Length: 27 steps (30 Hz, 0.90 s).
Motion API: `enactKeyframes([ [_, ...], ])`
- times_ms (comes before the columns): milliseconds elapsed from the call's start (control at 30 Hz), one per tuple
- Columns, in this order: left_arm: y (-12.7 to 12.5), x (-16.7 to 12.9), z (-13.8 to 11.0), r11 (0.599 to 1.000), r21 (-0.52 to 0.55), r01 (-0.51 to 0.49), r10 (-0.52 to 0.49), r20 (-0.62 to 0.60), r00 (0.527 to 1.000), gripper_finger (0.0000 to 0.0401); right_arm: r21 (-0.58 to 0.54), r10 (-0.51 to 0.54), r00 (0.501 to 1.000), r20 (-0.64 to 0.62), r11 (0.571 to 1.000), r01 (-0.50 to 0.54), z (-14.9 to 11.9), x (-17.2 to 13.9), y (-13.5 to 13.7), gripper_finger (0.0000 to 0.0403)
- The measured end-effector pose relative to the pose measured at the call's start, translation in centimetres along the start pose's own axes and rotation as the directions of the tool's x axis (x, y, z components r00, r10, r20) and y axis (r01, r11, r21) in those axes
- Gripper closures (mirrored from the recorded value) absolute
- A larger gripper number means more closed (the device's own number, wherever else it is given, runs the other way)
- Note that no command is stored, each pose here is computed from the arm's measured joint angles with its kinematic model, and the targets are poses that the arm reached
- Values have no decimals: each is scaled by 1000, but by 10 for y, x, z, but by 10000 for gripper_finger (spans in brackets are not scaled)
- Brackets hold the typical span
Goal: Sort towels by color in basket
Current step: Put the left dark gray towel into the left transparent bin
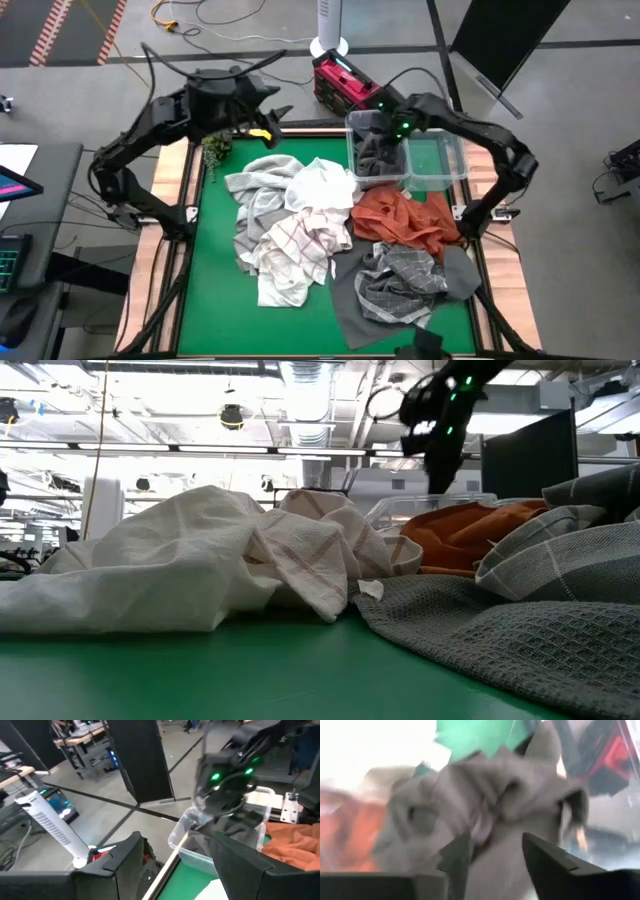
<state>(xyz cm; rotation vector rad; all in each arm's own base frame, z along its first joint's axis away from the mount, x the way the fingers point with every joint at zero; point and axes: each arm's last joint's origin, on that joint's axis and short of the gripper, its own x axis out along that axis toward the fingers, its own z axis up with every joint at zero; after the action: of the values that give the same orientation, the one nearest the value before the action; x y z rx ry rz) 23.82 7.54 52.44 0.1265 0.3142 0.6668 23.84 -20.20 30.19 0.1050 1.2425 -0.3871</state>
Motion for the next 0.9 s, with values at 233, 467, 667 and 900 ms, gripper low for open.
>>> enactKeyframes([
  [233, 9, -17, -2, 999, -16, -49, 49, -13, 999, 182, -178, 37, 992, -117, 982, -58, -13, -28, 24, 167],
  [467, 9, -17, -3, 999, -9, -52, 52, -24, 998, 182, -302, 51, 984, -171, 948, -101, 8, 22, 20, 211],
  [667, 14, -29, -8, 998, -28, -55, 53, -67, 996, 182, -224, 78, 959, -272, 964, -142, 16, 103, -3, 244],
  [900, 24, -51, -9, 995, -75, -65, 61, -48, 997, 182, -146, 68, 966, -249, 984, -106, 21, 133, -11, 293],
])
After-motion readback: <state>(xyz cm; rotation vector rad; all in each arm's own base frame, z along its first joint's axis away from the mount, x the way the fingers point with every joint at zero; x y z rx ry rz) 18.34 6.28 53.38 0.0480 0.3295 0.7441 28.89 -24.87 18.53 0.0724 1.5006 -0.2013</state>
